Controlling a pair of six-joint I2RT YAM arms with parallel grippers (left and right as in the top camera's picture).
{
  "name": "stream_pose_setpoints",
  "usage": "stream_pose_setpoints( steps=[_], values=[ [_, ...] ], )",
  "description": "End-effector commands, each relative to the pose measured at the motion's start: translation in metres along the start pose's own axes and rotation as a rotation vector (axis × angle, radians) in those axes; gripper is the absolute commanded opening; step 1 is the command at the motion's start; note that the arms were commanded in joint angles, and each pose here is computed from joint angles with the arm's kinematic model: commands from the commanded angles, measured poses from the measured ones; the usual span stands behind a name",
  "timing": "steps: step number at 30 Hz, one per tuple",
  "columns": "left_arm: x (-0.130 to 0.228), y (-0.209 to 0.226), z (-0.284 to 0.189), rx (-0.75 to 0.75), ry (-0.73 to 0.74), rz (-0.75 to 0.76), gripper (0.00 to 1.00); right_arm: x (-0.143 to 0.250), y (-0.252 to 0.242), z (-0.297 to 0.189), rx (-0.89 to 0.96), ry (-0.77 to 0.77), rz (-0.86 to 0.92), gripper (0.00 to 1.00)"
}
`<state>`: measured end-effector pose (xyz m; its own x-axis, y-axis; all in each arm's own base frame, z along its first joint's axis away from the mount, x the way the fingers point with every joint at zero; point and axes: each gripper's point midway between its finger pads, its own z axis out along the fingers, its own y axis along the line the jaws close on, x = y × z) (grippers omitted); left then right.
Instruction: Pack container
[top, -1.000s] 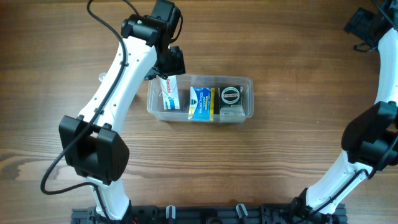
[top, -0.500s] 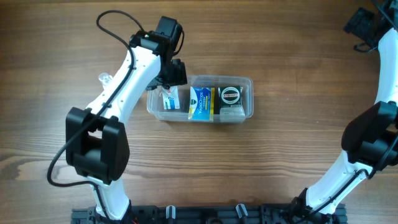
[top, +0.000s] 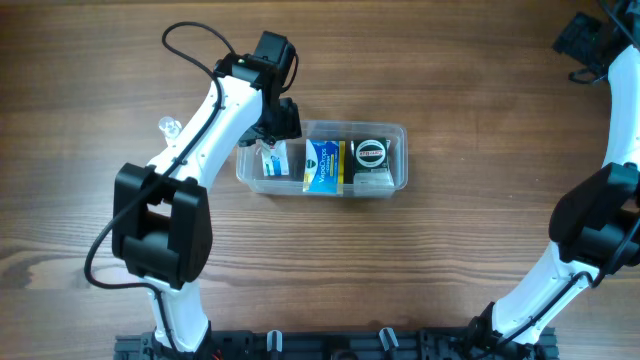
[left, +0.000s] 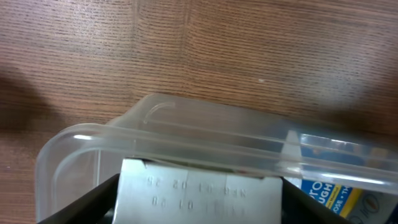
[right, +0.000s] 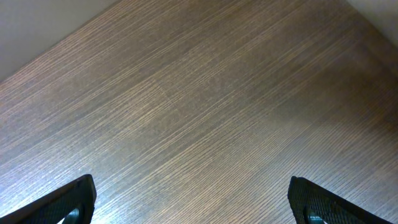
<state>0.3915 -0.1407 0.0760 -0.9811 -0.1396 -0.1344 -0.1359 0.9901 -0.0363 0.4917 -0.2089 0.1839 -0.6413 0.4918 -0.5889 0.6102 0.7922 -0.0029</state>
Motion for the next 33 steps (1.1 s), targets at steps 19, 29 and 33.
stream_pose_setpoints(
  steps=[19,29,33],
  values=[
    [0.022,-0.003,-0.006,0.034,0.083,0.059,0.46,-0.003,-0.001,0.0,0.013,-0.011,-0.018,1.0],
    [0.034,-0.009,-0.019,0.093,0.125,0.112,0.51,-0.003,-0.001,0.0,0.013,-0.011,-0.017,1.0],
    [0.046,-0.004,-0.021,0.073,0.171,0.137,0.53,-0.003,-0.001,0.0,0.013,-0.011,-0.018,1.0]
  ],
)
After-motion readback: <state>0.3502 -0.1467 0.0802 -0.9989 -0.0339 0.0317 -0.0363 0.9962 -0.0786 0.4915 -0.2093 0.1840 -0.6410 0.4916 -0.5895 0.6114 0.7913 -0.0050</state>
